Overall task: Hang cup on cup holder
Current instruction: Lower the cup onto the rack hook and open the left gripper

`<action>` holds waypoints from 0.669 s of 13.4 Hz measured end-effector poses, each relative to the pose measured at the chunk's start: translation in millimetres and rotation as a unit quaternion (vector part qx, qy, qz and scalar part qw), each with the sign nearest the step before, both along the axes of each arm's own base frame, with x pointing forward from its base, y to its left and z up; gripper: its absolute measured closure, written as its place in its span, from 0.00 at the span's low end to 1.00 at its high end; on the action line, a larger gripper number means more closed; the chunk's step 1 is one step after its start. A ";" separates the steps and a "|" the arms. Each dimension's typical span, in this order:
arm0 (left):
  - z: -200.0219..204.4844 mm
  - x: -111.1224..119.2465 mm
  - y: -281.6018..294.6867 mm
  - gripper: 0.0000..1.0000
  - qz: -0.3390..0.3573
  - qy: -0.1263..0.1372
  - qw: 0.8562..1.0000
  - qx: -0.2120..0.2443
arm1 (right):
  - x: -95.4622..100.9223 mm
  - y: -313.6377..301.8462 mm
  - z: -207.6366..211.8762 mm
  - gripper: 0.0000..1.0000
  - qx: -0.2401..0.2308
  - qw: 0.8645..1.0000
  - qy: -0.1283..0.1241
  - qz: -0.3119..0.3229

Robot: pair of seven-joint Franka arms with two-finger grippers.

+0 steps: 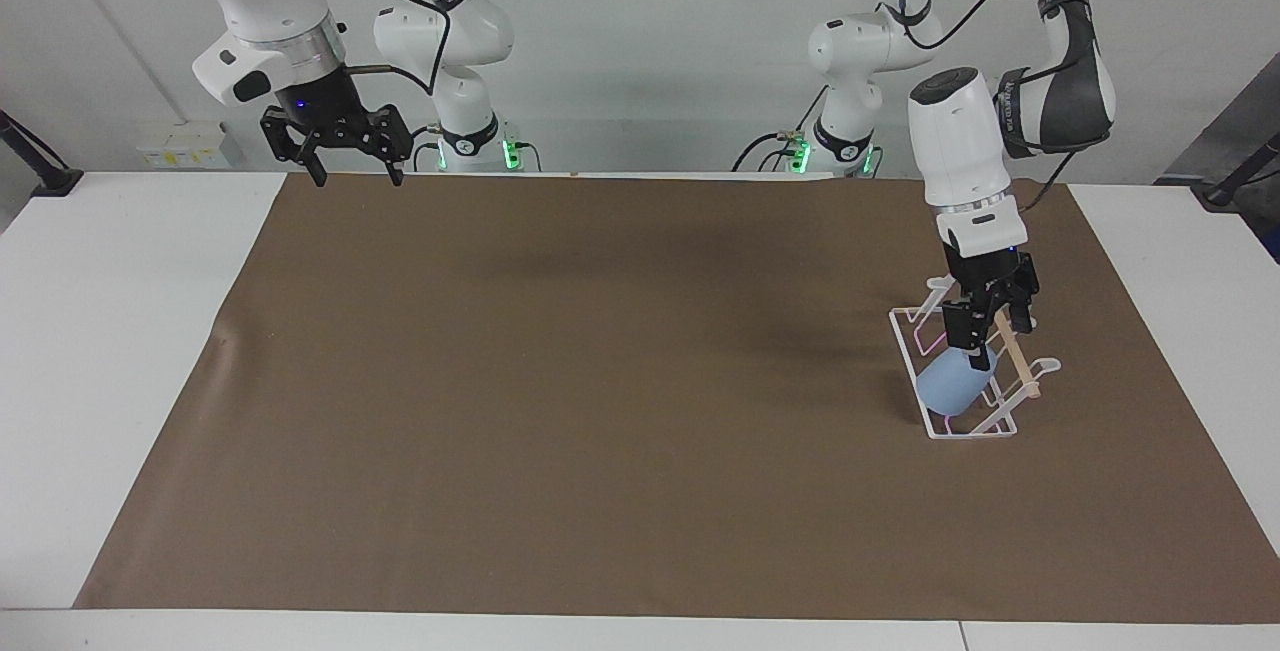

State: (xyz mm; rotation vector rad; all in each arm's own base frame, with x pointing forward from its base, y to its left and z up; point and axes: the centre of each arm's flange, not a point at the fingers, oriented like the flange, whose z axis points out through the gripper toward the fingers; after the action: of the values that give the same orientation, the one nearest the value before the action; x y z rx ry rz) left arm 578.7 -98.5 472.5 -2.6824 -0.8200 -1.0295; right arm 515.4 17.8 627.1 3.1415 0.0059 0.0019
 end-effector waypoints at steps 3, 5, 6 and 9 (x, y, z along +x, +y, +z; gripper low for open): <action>3.7 0.2 -7.1 0.00 0.011 0.002 0.999 -0.031 | 0.0 0.0 0.0 0.00 0.000 1.000 0.000 0.000; 10.2 0.8 -15.5 0.00 0.016 0.000 0.998 -0.057 | 0.0 0.0 0.0 0.00 0.000 1.000 0.000 0.000; 14.7 1.5 -19.1 0.00 0.020 -0.001 0.997 -0.068 | 0.0 0.0 0.0 0.00 0.000 1.000 0.000 0.000; 40.0 6.2 -27.2 0.00 0.037 -0.007 0.995 -0.093 | 0.0 0.0 0.0 0.00 0.000 1.000 0.000 0.000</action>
State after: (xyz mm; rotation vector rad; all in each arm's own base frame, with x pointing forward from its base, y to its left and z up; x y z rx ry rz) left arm 584.9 -125.7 512.4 -2.7750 -1.0585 -1.0007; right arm 515.4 17.8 627.1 3.1415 0.0059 0.0019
